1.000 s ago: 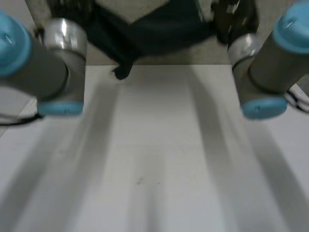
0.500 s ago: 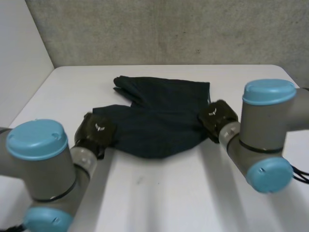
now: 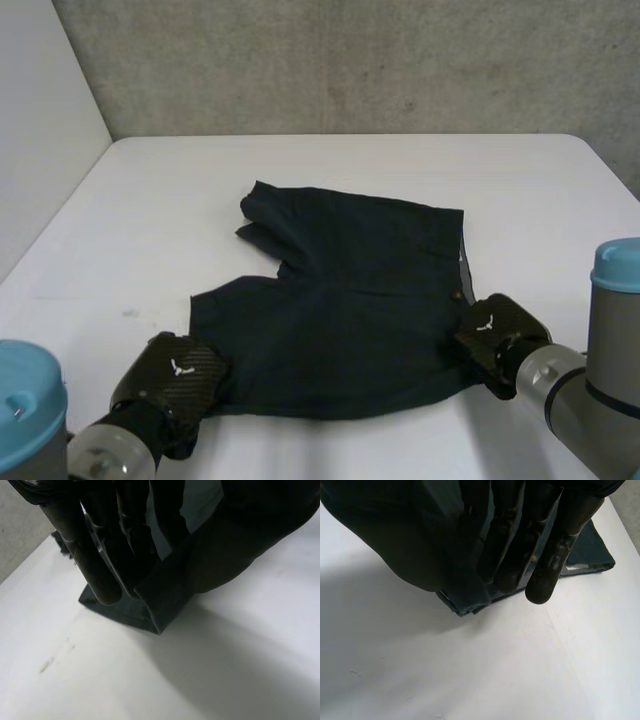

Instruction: Fold the shorts.

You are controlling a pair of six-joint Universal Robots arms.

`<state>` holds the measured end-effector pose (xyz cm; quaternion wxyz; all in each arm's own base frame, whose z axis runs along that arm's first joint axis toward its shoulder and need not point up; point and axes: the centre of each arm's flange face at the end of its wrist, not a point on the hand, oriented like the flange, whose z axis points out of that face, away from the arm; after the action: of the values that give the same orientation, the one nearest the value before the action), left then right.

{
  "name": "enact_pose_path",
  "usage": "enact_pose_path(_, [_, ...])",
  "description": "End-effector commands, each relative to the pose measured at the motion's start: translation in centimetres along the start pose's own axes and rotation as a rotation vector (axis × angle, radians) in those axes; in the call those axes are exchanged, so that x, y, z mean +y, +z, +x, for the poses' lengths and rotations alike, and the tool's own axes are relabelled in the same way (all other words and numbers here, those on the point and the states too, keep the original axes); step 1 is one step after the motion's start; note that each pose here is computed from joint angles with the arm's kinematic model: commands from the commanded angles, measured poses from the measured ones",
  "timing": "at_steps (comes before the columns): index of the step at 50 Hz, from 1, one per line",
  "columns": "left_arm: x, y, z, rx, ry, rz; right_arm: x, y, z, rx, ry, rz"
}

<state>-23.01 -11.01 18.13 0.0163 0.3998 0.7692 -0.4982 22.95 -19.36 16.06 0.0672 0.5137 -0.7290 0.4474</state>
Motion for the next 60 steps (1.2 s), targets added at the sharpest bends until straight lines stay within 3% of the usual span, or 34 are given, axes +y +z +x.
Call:
enact_pose_path(1, [-1.1, -0.5, 0.0, 0.001, 0.014, 0.049, 0.1, -0.3, -0.2, -0.016, 0.010, 0.018])
enact_pose_path(10, [-5.4, 3.4, -5.0, -0.133, -0.041, 0.164, 0.3, -0.2, -0.4, -0.015, 0.010, 0.020])
enact_pose_path(22, [-7.9, 17.4, -8.6, 0.023, 0.014, 0.423, 0.4, -0.1, -0.7, -0.011, 0.016, 0.030])
enact_pose_path(30, [-6.4, 23.7, -9.6, 0.039, -0.009, 0.352, 0.5, 0.0, -0.6, -0.005, 0.022, 0.028])
enact_pose_path(37, [-5.2, 25.8, -8.9, 0.093, -0.027, 0.283, 0.6, 0.1, -0.6, -0.003, 0.021, 0.028])
enact_pose_path(60, [-4.6, 29.4, -8.8, 0.067, -0.015, 0.317, 0.7, 0.4, -0.7, 0.007, 0.021, 0.034])
